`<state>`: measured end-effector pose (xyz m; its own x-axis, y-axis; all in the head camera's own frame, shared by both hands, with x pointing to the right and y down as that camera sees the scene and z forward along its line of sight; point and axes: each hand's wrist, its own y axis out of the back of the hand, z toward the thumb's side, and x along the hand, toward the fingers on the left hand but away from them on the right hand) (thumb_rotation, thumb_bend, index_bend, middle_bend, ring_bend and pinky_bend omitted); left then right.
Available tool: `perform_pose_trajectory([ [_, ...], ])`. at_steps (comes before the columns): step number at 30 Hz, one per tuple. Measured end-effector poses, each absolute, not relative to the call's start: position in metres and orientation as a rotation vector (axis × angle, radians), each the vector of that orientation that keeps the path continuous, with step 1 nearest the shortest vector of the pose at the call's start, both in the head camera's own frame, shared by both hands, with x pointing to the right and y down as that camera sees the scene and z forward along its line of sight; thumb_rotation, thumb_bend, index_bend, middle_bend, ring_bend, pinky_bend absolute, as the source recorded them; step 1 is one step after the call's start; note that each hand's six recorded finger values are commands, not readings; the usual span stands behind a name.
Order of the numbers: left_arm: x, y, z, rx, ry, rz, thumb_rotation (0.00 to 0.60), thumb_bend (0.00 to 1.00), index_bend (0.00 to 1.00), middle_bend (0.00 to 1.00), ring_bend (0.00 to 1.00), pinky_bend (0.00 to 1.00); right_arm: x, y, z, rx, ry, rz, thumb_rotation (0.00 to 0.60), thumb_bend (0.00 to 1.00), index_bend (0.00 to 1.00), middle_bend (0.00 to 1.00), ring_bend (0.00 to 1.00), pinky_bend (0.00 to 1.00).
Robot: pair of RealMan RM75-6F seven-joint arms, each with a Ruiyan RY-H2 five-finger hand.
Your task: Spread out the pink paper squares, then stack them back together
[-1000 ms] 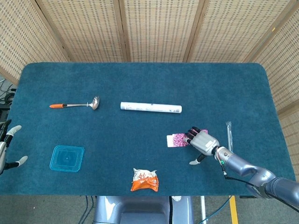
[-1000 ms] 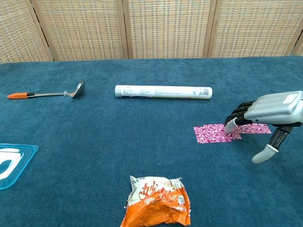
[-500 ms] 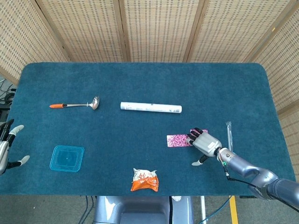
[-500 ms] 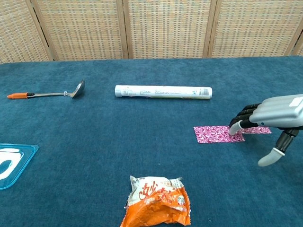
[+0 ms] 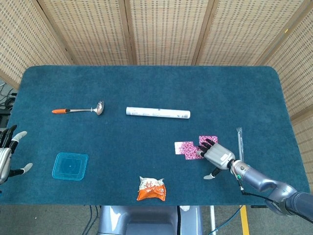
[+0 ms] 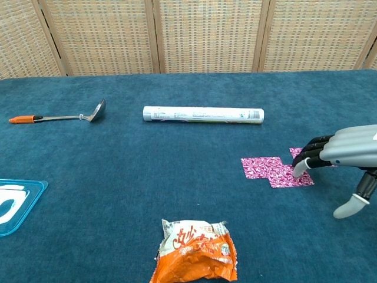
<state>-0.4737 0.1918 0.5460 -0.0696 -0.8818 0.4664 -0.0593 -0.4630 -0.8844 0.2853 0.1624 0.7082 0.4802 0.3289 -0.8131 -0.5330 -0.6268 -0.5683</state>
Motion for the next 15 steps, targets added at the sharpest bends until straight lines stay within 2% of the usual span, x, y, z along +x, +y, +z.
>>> perform_pose_trajectory([
  [15,-0.470,0.191,0.543,-1.552,1.032,-1.592,0.596,0.12,0.15,0.00,0.00,0.00,0.290,0.182,0.691,-1.878,0.194,1.223,0.182,0.00,0.16,0.13,0.00,0.00],
])
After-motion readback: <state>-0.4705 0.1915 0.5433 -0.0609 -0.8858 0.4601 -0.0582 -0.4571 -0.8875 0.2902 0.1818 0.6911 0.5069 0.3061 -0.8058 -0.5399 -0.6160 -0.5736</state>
